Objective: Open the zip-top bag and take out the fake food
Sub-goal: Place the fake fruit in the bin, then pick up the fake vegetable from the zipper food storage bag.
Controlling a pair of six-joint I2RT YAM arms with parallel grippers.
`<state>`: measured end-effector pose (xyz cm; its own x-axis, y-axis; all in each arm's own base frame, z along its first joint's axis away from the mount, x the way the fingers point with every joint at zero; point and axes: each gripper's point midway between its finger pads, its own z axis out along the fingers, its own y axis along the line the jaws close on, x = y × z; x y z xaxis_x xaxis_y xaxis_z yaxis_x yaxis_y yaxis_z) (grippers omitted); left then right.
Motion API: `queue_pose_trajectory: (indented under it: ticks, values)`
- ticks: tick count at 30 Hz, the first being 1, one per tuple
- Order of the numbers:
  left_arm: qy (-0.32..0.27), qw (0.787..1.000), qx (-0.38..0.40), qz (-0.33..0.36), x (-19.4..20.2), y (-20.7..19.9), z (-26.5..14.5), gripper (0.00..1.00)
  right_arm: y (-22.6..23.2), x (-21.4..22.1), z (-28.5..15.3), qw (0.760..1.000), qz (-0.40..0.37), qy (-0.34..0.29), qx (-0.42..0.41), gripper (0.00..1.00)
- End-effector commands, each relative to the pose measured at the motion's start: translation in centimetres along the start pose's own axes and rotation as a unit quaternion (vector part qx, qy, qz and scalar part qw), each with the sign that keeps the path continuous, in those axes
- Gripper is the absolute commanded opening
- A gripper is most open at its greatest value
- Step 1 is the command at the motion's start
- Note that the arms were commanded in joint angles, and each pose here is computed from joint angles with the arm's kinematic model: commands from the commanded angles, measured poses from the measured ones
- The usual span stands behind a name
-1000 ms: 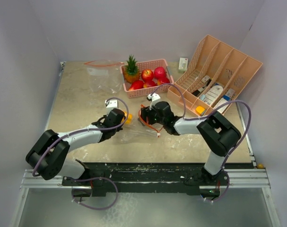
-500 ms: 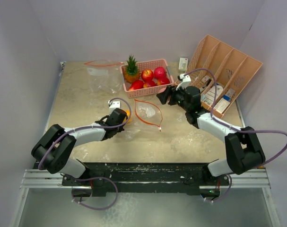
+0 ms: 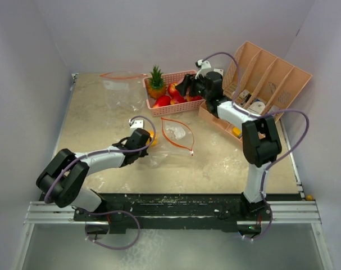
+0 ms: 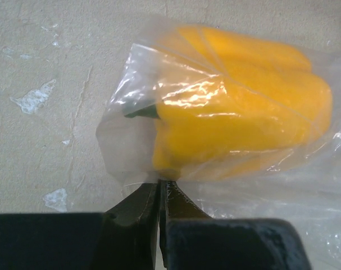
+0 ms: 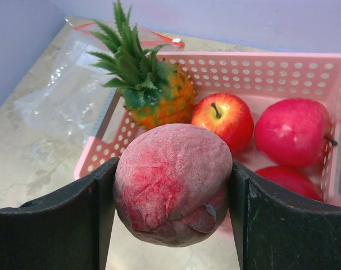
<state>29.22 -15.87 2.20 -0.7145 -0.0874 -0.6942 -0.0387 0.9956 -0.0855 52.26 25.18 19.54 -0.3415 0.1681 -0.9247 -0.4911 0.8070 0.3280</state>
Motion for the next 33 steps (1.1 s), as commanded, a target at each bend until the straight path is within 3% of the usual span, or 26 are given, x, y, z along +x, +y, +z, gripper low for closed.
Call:
queue_pose_trajectory:
  ticks: [1,4,6,7,14,19,28,33]
  values:
    - [-0.012,1.000,0.026,-0.006,-0.9,-0.6,-1.0,0.05,-0.7,-1.1,2.4,0.999,-0.047,0.010,0.008,0.62]
    - [-0.019,0.999,0.032,-0.007,-1.1,-0.6,-1.3,0.07,-2.0,-1.9,2.6,0.997,-0.051,-0.001,0.049,0.76]
    - [-0.023,0.999,0.035,-0.009,-1.2,-0.7,-1.4,0.08,-2.2,-2.8,2.1,0.996,-0.056,-0.009,0.064,0.93]
    - [-0.024,0.999,0.039,-0.008,-1.3,-0.9,-1.3,0.09,-2.2,-3.0,1.8,0.996,-0.061,-0.011,0.066,0.97]
    - [-0.022,0.998,0.053,-0.009,-1.5,-1.7,-1.0,0.11,-0.7,-2.6,-3.1,0.996,-0.066,-0.032,0.052,0.98]
    - [-0.028,0.998,0.060,-0.013,-1.9,-2.1,-1.1,0.14,2.0,0.4,-8.6,0.999,-0.030,-0.027,0.009,0.82]
    - [-0.022,0.997,0.079,-0.016,-2.0,-3.5,-0.1,0.18,8.0,7.0,-15.7,0.998,0.022,0.000,-0.055,0.19]
    - [-0.030,0.996,0.083,-0.019,-2.7,-4.0,0.0,0.18,9.4,10.6,-14.9,0.996,0.035,0.037,-0.075,0.05]
